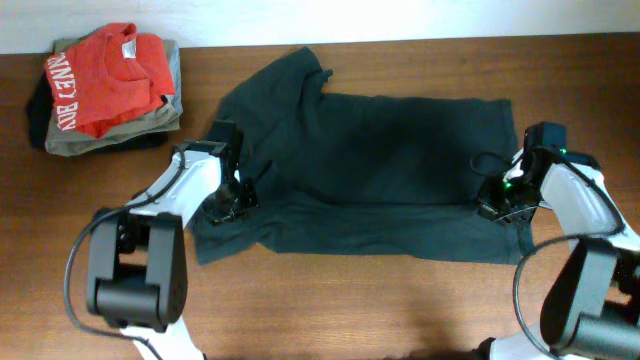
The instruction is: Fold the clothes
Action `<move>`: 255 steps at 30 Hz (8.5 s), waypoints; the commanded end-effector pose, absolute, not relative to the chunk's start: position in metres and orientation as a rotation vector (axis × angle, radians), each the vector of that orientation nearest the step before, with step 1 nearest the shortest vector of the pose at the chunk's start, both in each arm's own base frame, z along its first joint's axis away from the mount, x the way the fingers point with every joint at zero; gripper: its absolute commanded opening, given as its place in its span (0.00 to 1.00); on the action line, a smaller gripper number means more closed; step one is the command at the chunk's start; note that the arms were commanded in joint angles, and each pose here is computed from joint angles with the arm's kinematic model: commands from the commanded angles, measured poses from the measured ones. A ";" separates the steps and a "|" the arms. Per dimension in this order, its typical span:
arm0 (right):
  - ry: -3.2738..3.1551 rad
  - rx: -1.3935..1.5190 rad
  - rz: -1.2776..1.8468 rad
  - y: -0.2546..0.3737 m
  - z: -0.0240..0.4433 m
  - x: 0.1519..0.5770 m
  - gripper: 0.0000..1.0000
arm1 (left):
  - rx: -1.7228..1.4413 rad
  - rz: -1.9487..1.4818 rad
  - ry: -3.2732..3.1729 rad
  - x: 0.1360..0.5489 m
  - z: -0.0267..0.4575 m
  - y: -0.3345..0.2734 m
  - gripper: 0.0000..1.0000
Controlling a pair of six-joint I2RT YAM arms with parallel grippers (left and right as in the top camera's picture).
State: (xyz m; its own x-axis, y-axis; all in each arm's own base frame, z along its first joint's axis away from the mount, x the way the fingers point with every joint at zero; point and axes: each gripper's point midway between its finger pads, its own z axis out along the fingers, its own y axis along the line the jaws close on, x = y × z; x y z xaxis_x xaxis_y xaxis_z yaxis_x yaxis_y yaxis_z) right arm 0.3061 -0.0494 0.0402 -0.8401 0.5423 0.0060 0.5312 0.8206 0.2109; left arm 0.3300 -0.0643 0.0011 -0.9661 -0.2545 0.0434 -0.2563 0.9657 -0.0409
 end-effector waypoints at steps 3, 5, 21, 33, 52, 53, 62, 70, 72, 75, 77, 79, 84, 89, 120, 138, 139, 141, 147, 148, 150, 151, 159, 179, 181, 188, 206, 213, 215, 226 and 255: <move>3.037 0.908 0.272 -0.051 0.005 0.298 0.07 | 0.505 -0.012 -2.945 0.314 -0.032 -0.028 0.01; 3.074 0.933 0.234 -0.054 -0.007 0.293 0.04 | 0.572 -0.012 -2.914 0.310 -0.031 -0.012 0.01; 2.882 1.175 -0.075 -0.101 0.074 0.306 0.04 | 0.928 -0.330 -3.020 0.317 0.056 0.038 0.30; 3.153 0.573 0.401 -0.001 0.060 0.291 0.08 | 0.684 -0.133 -2.975 0.288 0.056 0.011 0.01; 3.060 1.250 0.163 -0.053 0.012 0.227 0.04 | 0.842 0.008 -2.741 0.202 0.013 0.012 0.01; 2.996 1.302 0.146 -0.066 0.028 0.222 0.04 | 0.863 0.032 -2.803 0.205 0.031 0.011 0.01; 2.657 0.970 0.193 -0.074 0.146 0.251 0.14 | 0.959 0.309 -3.248 0.271 0.119 0.006 0.21; 2.480 0.629 0.298 -0.063 0.264 0.317 0.80 | 0.078 0.662 -3.908 0.437 0.259 -0.075 0.99; 2.574 0.569 0.328 -0.040 0.249 0.320 0.80 | -0.044 0.553 -3.894 0.496 0.236 -0.101 0.99; 2.699 0.504 0.362 -0.016 0.223 0.326 0.80 | -0.330 0.468 -3.860 0.556 0.192 -0.130 0.99; 2.782 0.463 0.378 0.000 0.203 0.331 0.80 | -0.489 0.327 -3.808 0.589 0.141 -0.152 0.99; 2.839 0.441 0.387 0.009 0.187 0.335 0.79 | -0.615 0.208 -3.769 0.603 0.101 -0.166 0.99; 2.907 0.443 0.311 0.007 0.171 0.333 0.77 | -0.800 0.021 -3.735 0.612 0.046 -0.193 0.95; 2.905 0.447 0.269 0.002 0.170 0.333 0.71 | -0.684 -0.201 -3.717 0.614 0.016 -0.174 0.76; 2.690 0.433 -0.005 -0.082 0.015 0.559 0.55 | -0.595 -0.175 -3.772 0.622 0.020 -0.171 0.08; 2.662 0.654 -0.053 -0.105 0.041 0.542 0.04 | -0.535 -0.158 -3.881 0.636 0.072 -0.163 0.18; 2.671 0.655 -0.054 -0.104 0.044 0.539 0.04 | -0.536 -0.160 -3.873 0.634 0.071 -0.162 0.19; 2.698 0.661 -0.057 -0.103 0.044 0.532 0.04 | -0.530 -0.180 -3.852 0.631 0.069 -0.159 0.02; 2.634 0.750 -0.044 -0.113 0.089 0.521 0.04 | -0.342 -0.638 -3.858 0.622 0.125 -0.117 0.01; 2.618 0.746 -0.042 -0.112 0.101 0.519 0.04 | -0.331 -0.677 -3.843 0.618 0.132 -0.112 0.00; 2.610 0.744 -0.041 -0.111 0.119 0.512 0.04 | -0.351 -0.674 -3.791 0.601 0.144 -0.108 0.00; 2.611 0.744 -0.041 -0.110 0.124 0.509 0.04 | -0.348 -0.666 -3.771 0.594 0.148 -0.106 0.01; 2.812 0.838 -0.048 -0.092 0.151 0.431 0.04 | -0.199 -0.649 -3.400 0.502 0.124 -0.075 0.06; 3.187 0.928 -0.229 -0.085 0.146 0.333 0.04 | 0.024 -0.463 -2.686 0.331 0.042 -0.027 0.04; 3.228 0.932 -0.265 -0.086 0.141 0.324 0.04 | 0.039 -0.489 -2.650 0.321 0.038 -0.022 0.01; 3.310 0.957 -0.315 -0.085 0.101 0.303 0.04 | 0.059 -0.533 -2.536 0.294 0.038 -0.017 0.12; 3.303 0.949 -0.357 -0.089 0.101 0.303 0.99 | 0.010 -0.116 -3.052 0.350 0.090 -0.069 0.99; 3.299 0.940 -0.353 -0.089 0.100 0.305 0.99 | 0.052 -0.112 -3.040 0.334 0.023 -0.062 0.99; 3.311 0.906 -0.348 -0.089 0.100 0.305 0.99 | 0.108 -0.230 -3.066 0.342 0.022 -0.041 0.99; 3.306 0.906 -0.334 -0.088 0.099 0.307 0.99 | 0.118 -0.092 -3.038 0.335 0.013 -0.043 0.59; 3.287 0.724 -0.205 -0.039 0.093 0.333 0.95 | 0.717 -0.622 -2.917 0.274 0.110 0.052 0.08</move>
